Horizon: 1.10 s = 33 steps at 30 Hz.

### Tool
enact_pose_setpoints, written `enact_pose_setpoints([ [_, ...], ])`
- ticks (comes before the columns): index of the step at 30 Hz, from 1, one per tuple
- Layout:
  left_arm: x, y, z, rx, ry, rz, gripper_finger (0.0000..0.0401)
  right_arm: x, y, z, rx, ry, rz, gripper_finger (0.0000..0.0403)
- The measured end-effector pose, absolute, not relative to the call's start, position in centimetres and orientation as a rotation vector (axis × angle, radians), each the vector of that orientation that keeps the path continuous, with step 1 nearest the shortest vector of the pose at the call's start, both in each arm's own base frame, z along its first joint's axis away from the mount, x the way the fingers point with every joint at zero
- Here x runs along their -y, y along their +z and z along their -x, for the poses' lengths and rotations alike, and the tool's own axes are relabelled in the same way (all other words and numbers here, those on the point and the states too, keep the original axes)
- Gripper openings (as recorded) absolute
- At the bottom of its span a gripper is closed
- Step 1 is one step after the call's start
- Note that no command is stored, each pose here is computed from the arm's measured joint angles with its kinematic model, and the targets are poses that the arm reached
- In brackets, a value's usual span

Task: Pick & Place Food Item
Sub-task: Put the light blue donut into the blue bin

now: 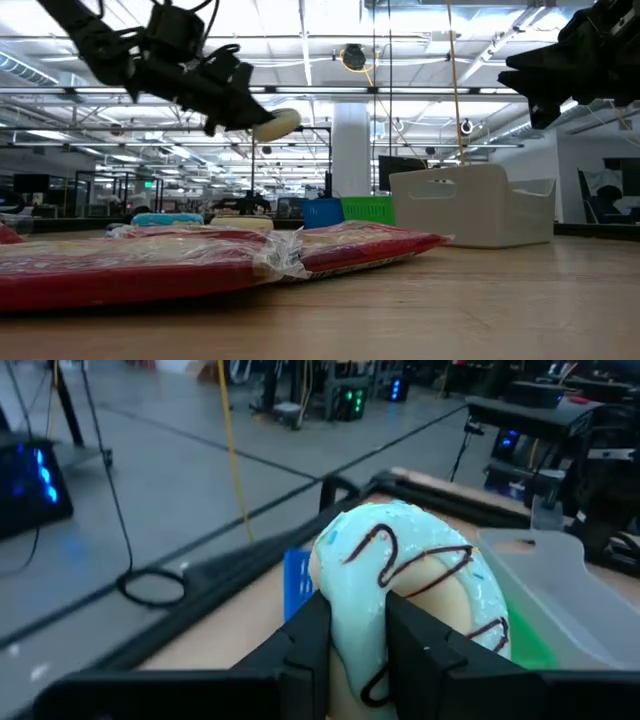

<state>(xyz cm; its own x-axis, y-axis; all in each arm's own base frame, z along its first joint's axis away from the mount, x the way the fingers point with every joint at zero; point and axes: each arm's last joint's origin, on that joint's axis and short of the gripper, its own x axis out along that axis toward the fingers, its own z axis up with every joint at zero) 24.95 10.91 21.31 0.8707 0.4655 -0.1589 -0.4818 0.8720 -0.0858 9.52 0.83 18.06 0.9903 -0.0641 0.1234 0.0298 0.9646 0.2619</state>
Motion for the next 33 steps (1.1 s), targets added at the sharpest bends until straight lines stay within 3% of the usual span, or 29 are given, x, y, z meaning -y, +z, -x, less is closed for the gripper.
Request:
enact_pose_setpoints([
  [9, -14.4, 21.6, -33.4, -0.159, 0.438, 0.003, 0.0076, -0.6, 18.0, -9.5, 0.137, -0.120, -0.243, 0.0110],
  [18, -18.4, 18.5, -40.5, -0.203, 0.472, -0.095, 0.0076, -0.5, 18.0, -9.5, 0.140, -0.149, -0.250, 0.0110],
  [33, -19.3, 19.2, -40.1, -0.341, 0.581, -0.020, 0.0077, -0.5, 17.7, -9.5, 0.108, -0.150, -0.241, 0.0110],
])
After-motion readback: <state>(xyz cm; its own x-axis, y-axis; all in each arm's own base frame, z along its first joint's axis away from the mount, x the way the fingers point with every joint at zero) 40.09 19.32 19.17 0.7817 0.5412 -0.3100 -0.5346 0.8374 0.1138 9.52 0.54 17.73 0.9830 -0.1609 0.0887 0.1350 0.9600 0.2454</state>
